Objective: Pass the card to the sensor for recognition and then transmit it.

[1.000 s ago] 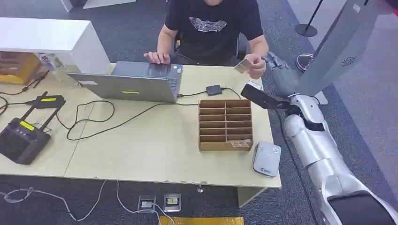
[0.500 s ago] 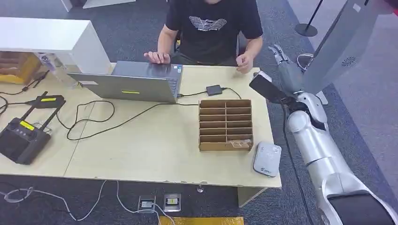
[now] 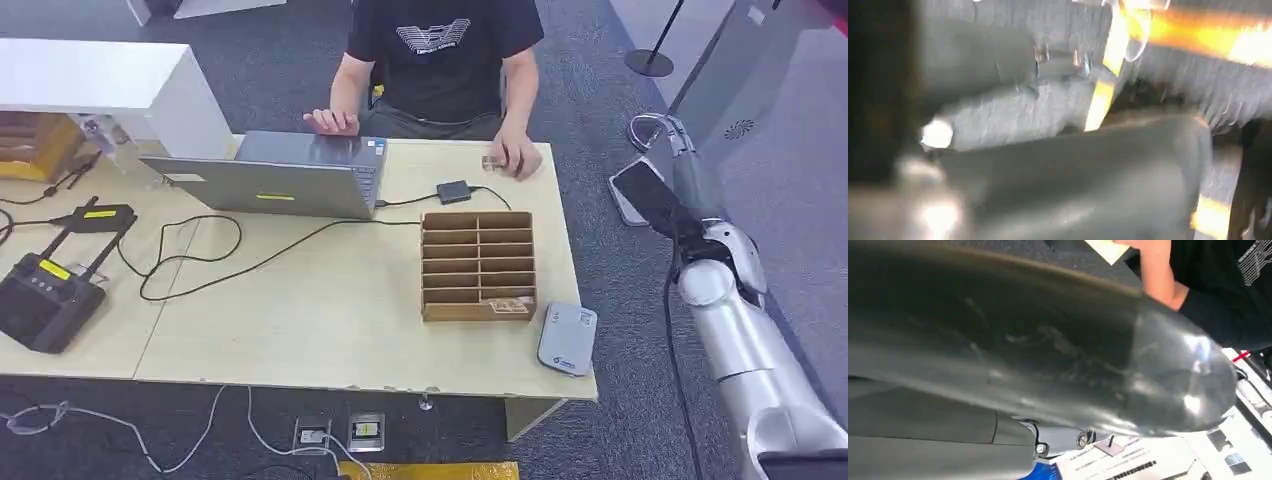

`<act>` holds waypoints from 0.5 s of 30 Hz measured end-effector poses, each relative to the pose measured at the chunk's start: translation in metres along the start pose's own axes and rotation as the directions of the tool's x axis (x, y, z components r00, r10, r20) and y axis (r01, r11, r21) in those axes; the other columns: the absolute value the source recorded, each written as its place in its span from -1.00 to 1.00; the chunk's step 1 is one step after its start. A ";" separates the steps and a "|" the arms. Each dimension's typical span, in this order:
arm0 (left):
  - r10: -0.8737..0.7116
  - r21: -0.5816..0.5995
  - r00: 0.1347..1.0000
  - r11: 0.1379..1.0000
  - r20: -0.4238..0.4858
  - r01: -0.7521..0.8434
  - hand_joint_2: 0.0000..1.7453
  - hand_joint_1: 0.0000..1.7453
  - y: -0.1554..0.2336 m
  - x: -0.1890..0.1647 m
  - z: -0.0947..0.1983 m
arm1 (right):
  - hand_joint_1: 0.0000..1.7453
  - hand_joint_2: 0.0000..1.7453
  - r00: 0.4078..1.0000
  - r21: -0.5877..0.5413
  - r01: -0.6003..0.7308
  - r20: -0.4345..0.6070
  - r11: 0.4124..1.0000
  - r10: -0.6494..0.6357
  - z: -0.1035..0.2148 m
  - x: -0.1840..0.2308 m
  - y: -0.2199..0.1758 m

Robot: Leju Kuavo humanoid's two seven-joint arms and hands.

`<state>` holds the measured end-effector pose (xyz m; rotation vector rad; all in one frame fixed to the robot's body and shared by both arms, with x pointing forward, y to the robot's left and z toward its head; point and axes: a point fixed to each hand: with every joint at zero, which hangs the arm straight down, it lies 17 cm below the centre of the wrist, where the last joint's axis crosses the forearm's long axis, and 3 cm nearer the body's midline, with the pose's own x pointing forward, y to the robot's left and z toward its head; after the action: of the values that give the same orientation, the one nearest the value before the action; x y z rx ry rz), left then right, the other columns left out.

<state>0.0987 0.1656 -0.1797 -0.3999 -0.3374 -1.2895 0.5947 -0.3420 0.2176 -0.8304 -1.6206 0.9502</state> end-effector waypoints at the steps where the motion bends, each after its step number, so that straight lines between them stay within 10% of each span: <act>1: 0.006 0.009 0.998 1.000 0.063 -0.006 -1.00 -1.00 0.002 0.011 -0.001 | -1.00 -1.00 1.000 0.007 -0.004 -0.020 1.000 0.004 0.003 -0.007 0.000; 7: 0.097 -0.058 0.955 0.995 0.282 -0.084 -1.00 -1.00 -0.006 0.034 -0.004 | -1.00 -1.00 0.988 0.085 -0.035 -0.148 0.996 0.048 0.059 -0.059 0.017; 8: 0.104 -0.058 0.947 0.994 0.304 -0.091 -1.00 -1.00 -0.001 0.030 -0.003 | -1.00 1.00 0.987 0.097 -0.047 -0.147 0.994 0.061 0.069 -0.061 0.022; 11: 0.153 0.064 0.979 0.985 0.133 -0.163 -1.00 -1.00 0.030 -0.031 -0.013 | -1.00 1.00 0.986 0.123 -0.062 -0.148 0.990 0.080 0.091 -0.063 0.025; 15: 0.315 0.106 0.898 0.949 -0.308 -0.297 -1.00 -1.00 0.012 -0.096 -0.005 | -1.00 1.00 0.981 0.154 -0.087 -0.157 0.984 0.111 0.096 -0.054 0.013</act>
<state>0.0865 0.2484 -0.2288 -0.1786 -0.0296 -1.0105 0.5140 -0.4004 0.1691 -0.8710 -1.3607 1.0295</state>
